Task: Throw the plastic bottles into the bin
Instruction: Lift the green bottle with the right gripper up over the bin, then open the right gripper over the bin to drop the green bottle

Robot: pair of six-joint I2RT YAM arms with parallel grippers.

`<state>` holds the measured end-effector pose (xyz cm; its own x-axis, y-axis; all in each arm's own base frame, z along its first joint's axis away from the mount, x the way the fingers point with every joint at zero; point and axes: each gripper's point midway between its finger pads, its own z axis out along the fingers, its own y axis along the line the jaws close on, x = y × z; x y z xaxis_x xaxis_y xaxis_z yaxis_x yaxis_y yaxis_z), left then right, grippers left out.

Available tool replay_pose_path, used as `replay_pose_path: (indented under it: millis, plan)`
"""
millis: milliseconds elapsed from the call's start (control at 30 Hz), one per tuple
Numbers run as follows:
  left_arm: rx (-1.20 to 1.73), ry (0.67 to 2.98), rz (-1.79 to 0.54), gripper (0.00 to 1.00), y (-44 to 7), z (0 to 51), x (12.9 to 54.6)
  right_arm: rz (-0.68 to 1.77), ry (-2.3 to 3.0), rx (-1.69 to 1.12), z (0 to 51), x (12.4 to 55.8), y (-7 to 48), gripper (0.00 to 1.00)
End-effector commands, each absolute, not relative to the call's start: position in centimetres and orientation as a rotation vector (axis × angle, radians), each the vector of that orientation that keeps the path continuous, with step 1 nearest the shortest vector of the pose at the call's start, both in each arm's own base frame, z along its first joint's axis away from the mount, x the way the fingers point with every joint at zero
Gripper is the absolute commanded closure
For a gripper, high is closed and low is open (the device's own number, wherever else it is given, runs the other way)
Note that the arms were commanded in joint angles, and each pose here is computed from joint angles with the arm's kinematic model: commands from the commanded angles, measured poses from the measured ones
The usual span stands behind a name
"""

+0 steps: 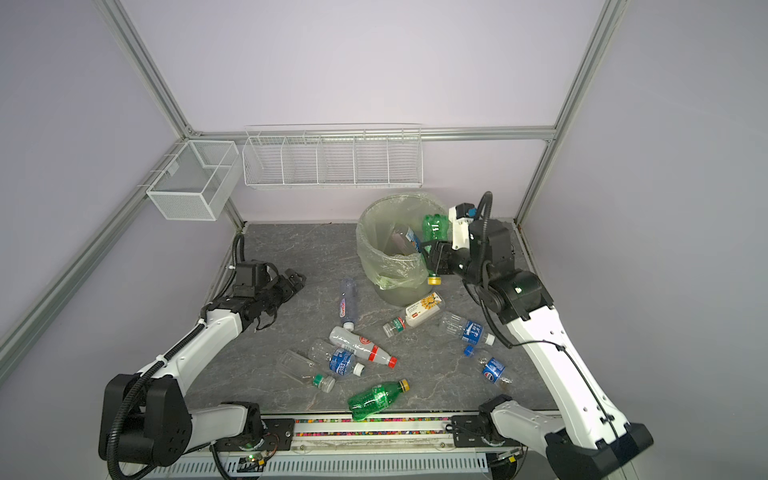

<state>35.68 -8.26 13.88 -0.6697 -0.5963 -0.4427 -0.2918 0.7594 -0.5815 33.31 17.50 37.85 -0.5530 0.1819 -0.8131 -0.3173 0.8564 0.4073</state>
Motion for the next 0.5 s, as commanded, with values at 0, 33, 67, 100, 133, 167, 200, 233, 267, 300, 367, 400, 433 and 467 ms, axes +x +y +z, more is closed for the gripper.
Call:
replay_pose_path:
  millis: [0, 33, 67, 100, 133, 167, 200, 233, 267, 300, 367, 400, 433, 467]
  plan:
    - [-0.652, 2.330, -0.633, 0.00, -8.2, 14.2, 35.2, 0.605, 2.017, -0.107, 39.3, 37.6, 19.4, 0.42]
    - [-0.652, 2.329, -0.630, 0.00, -8.2, 14.4, 35.2, 0.606, 2.018, -0.113, 39.4, 38.5, 20.0, 0.39]
    - [-0.645, 2.323, -0.630, 0.00, -8.2, 14.7, 35.1, 0.607, 2.015, -0.127, 39.6, 39.3, 20.6, 0.33]
    - [-0.637, 2.320, -0.626, 0.00, -8.1, 15.0, 35.1, 0.599, 2.027, -0.125, 39.5, 40.1, 20.8, 0.25]
    - [-0.635, 2.316, -0.617, 0.00, -8.0, 15.2, 35.0, 0.598, 2.036, -0.128, 39.5, 40.4, 21.1, 0.20]
    - [-0.633, 2.313, -0.606, 0.00, -7.8, 15.4, 34.9, 0.604, 2.040, -0.135, 39.7, 40.6, 21.4, 0.14]
    - [-0.630, 2.308, -0.598, 0.00, -7.7, 15.6, 34.9, 0.608, 2.039, -0.139, 39.9, 40.5, 21.5, 0.00]
    - [-0.631, 2.307, -0.590, 0.00, -7.6, 15.6, 34.8, 0.606, 2.031, -0.137, 40.2, 40.4, 21.3, 0.12]
    - [-0.636, 2.310, -0.580, 0.01, -7.4, 15.6, 34.6, 0.599, 2.023, -0.136, 40.4, 40.2, 21.1, 0.12]
    - [-0.639, 2.311, -0.575, 0.01, -7.3, 15.5, 34.4, 0.585, 2.015, -0.138, 40.6, 39.8, 20.7, 0.12]
    - [-0.638, 2.310, -0.566, 0.01, -7.2, 15.6, 34.2, 0.552, 2.016, -0.150, 40.8, 39.1, 20.0, 0.12]
    - [-0.641, 2.307, -0.561, 0.01, -7.1, 15.7, 34.1, 0.540, 2.023, -0.161, 40.7, 38.6, 19.8, 0.12]
    - [-0.640, 2.307, -0.559, 0.01, -7.1, 15.7, 34.1, 0.531, 2.030, -0.168, 40.5, 38.2, 19.5, 0.12]
    - [-0.640, 2.305, -0.558, 0.01, -7.0, 15.8, 34.0, 0.525, 2.040, -0.176, 40.2, 37.7, 19.3, 0.12]
